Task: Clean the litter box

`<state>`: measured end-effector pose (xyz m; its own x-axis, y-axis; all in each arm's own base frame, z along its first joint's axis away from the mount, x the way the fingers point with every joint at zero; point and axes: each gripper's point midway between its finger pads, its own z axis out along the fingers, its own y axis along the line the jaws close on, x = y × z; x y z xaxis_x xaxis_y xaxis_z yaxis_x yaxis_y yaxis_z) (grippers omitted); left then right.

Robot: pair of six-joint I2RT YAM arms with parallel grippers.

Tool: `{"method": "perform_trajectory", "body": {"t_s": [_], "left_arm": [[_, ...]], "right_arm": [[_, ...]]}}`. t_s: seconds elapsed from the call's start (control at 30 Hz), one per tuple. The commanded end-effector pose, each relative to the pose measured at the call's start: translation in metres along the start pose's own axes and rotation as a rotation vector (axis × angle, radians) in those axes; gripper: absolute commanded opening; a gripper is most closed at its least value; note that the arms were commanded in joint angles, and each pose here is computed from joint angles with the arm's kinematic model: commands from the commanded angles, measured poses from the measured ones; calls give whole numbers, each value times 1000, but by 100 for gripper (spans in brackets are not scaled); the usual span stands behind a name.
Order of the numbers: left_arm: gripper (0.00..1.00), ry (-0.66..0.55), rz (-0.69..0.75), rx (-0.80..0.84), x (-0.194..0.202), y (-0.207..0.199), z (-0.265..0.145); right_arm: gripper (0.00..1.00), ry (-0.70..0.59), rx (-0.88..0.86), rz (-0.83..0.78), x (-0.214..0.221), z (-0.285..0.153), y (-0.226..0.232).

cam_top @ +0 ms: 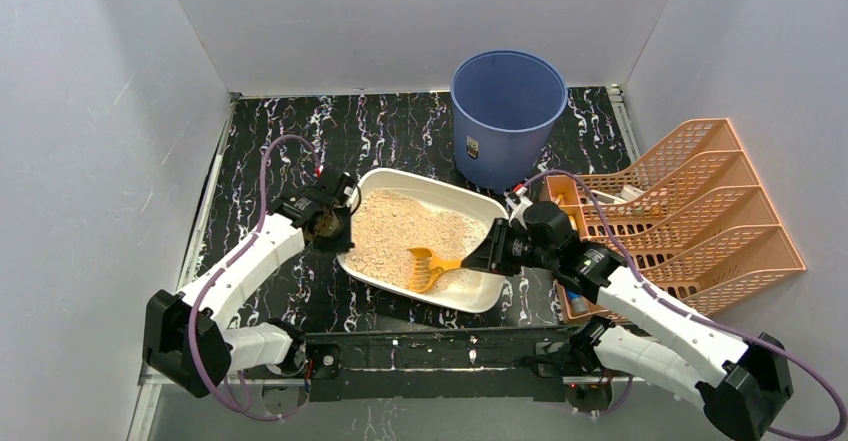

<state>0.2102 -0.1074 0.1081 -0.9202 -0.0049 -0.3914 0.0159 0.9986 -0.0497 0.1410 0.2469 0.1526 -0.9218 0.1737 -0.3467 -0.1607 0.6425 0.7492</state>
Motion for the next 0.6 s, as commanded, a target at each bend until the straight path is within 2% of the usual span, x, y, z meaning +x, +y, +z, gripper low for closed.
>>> {"method": "perform_trajectory", "body": {"t_s": [0.0,0.27,0.57], "left_arm": [[0,-198,-93,144,-52,-29,-45],[0,-261,-118,186,-70,-37,-76],[0,-346,-111,226,-98,-57,-108]], "right_arm": [[1,44,16,59,19,20,-9],[1,47,-77,108,18,39,9],[1,117,-246,126,15,59,48]]}}
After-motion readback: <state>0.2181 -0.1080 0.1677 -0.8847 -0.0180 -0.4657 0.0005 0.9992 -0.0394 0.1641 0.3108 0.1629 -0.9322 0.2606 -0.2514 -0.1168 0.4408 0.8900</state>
